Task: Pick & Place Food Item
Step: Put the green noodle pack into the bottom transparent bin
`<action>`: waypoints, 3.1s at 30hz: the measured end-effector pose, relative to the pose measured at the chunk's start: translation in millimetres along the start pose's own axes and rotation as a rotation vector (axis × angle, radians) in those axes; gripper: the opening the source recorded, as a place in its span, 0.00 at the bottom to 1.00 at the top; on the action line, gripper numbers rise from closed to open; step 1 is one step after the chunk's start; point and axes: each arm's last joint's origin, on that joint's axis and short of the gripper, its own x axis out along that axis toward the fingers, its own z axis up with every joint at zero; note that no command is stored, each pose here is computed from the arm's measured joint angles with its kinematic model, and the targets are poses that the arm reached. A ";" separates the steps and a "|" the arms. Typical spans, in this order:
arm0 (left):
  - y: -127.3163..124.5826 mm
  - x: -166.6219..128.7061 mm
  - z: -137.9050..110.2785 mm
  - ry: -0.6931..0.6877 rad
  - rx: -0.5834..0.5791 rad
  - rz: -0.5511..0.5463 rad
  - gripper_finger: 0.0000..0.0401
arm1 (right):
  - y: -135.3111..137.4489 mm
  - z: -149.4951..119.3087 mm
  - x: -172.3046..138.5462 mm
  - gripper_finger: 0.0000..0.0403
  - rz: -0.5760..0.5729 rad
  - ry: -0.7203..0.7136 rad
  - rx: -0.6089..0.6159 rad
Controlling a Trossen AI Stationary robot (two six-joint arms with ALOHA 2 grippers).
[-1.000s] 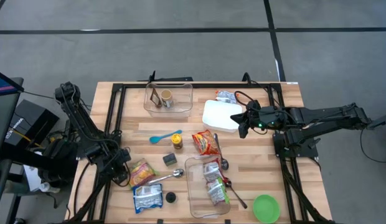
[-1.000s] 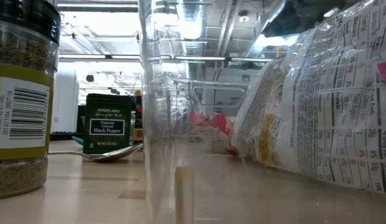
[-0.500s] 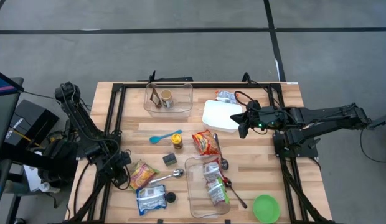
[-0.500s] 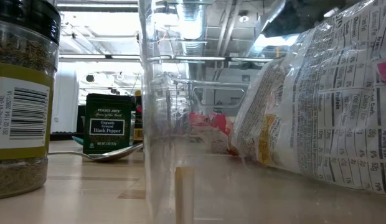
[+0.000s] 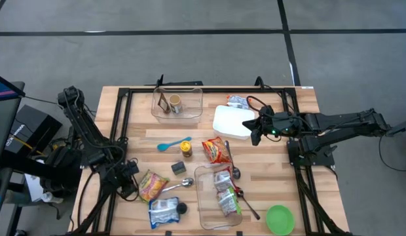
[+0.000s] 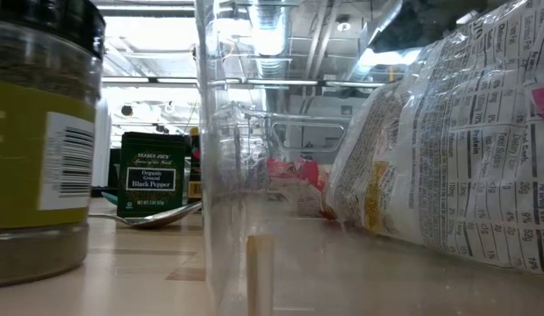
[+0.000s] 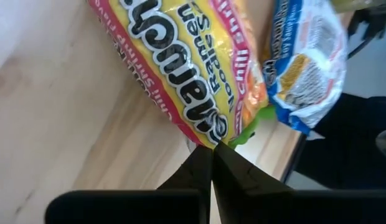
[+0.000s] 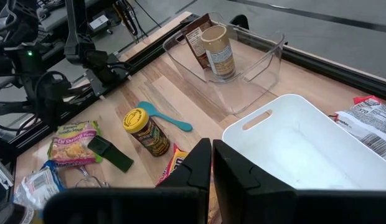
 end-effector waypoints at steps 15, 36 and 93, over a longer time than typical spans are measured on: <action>-12.0 -6.6 4.7 -0.133 -0.013 -0.049 0.00 | 0.0 0.0 0.0 0.03 0.000 0.000 0.000; -25.9 -38.8 18.1 -0.329 -0.146 -0.359 0.00 | 0.0 0.1 0.0 0.03 0.000 -0.001 0.000; -86.4 -83.1 83.6 -1.018 0.258 -0.872 0.00 | 0.1 0.0 0.0 0.03 0.001 -0.001 0.000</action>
